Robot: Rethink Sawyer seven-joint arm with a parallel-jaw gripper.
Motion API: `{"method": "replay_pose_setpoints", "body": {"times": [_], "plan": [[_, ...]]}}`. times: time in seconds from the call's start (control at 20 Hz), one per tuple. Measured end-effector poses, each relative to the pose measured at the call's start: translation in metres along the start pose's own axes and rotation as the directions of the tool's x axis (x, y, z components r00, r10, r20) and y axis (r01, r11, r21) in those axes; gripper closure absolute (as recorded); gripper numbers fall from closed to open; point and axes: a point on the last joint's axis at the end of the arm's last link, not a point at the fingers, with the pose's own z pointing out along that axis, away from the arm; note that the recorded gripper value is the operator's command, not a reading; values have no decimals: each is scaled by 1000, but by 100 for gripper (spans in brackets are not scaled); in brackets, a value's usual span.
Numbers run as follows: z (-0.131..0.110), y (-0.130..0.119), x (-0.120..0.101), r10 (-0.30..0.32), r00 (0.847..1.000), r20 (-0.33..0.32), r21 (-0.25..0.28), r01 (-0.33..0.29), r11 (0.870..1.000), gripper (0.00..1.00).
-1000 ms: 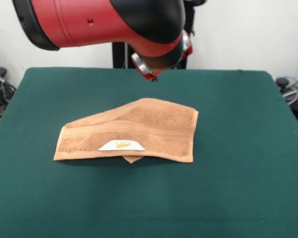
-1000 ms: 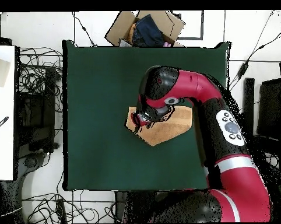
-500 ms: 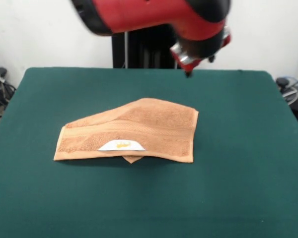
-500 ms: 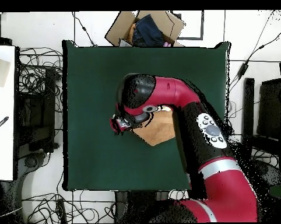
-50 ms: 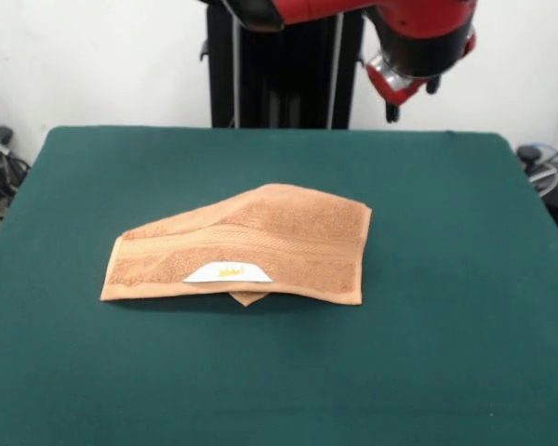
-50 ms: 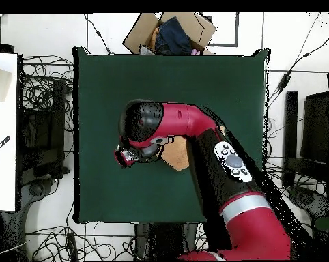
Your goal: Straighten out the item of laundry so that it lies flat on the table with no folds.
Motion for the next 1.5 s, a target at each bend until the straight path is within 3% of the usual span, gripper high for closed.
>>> {"method": "replay_pose_setpoints", "body": {"times": [1.5], "plan": [[11, 28, 16, -5, 1000, 1, 5, 5, 1000, 0]]}}
